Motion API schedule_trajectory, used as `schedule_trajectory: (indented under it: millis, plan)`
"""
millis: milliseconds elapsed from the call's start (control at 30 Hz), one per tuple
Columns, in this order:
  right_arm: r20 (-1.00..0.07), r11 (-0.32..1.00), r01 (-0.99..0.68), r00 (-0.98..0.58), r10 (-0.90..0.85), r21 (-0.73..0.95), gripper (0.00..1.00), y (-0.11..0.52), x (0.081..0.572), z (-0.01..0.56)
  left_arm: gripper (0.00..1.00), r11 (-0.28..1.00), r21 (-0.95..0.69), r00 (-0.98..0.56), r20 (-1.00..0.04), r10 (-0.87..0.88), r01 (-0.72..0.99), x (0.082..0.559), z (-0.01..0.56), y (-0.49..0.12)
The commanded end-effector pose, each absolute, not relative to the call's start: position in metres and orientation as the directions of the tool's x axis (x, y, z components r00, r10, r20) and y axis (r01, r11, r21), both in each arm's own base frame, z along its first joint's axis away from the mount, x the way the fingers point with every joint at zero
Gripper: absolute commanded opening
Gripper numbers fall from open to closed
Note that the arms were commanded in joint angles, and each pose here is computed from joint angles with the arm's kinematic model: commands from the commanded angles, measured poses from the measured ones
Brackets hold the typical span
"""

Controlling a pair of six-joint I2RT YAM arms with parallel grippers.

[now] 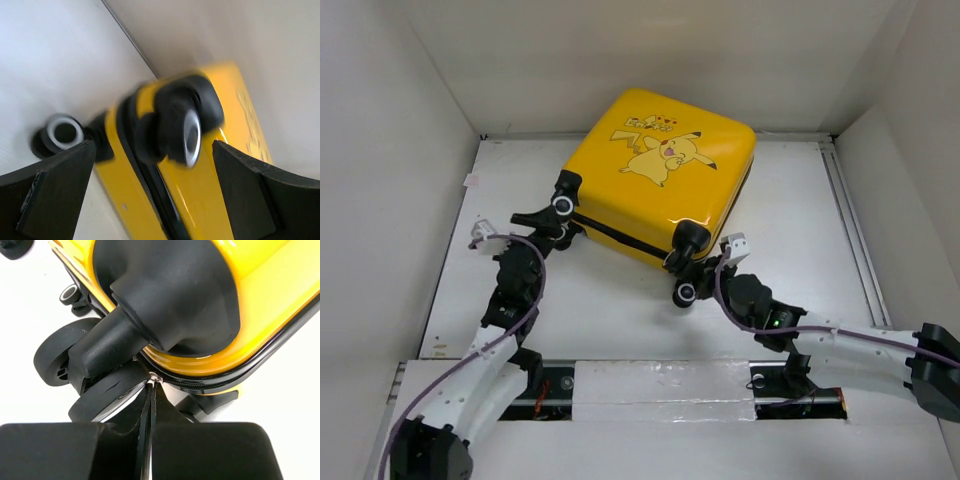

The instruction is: Pack the luggage

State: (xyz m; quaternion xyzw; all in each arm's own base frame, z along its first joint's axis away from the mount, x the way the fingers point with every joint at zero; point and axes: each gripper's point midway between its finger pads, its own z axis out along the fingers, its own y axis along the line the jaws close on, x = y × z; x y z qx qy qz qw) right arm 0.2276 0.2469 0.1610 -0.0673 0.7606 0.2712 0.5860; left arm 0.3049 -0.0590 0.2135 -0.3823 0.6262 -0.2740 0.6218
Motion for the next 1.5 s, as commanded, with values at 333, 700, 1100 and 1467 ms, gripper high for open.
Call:
schedule_trajectory:
  millis: [333,700,1100,1467]
  plan:
    - [-0.912,0.771,-0.502,-0.324,0.253,0.392,0.0,0.265,0.217,0.166,0.96,0.369,-0.929,-0.055,-0.371,-0.927,0.04,0.357,0.241,-0.047]
    - [-0.904,0.745,-0.527,-0.345,0.251,0.408,0.0,0.272,0.213,0.159,0.84,0.312,-0.946,-0.084,-0.319,-0.944,0.083,0.373,0.247,-0.054]
    - [-0.901,0.745,-0.519,-0.342,0.268,0.419,0.0,0.272,0.214,0.161,0.13,0.309,-0.942,-0.146,-0.327,-0.934,0.135,0.386,0.242,-0.069]
    - [-0.91,0.766,-0.501,-0.308,0.276,0.402,0.0,0.258,0.216,0.178,0.0,0.331,-0.917,-0.189,-0.374,-0.908,0.223,0.353,0.241,-0.105]
